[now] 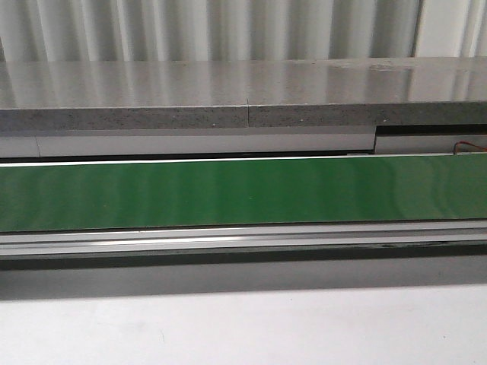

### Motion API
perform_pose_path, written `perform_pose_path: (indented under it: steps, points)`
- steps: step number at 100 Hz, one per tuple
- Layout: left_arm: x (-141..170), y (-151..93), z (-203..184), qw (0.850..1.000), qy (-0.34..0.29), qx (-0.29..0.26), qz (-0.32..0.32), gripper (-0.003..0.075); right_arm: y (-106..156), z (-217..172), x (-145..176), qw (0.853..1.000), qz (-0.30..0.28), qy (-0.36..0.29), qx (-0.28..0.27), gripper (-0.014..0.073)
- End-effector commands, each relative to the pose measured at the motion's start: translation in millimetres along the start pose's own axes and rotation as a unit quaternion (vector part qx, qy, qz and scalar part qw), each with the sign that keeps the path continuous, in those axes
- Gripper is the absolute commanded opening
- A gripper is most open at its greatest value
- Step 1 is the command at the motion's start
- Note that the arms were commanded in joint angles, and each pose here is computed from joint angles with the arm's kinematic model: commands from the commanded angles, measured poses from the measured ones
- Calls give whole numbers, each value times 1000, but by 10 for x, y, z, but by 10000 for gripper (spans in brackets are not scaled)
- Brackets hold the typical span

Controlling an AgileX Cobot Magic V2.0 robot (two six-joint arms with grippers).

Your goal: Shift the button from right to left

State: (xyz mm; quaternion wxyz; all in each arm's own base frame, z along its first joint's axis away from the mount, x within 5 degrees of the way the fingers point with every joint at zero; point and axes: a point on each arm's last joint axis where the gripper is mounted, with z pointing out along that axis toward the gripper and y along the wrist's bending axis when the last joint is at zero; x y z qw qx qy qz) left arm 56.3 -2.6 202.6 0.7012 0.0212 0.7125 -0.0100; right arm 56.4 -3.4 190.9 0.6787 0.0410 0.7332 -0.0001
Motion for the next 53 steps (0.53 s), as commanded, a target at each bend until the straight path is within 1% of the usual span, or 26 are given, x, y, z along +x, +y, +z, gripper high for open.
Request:
perform_pose_path:
  steps: [1, 53]
  points:
    - [42, 3, -10, 999, -35, -3, -7, -20, 6, -33, -133, 999, -4, -53, 0, -67]
    - [42, 3, -10, 999, -35, -3, -7, -20, 7, -34, -143, 998, -4, -58, -1, -67]
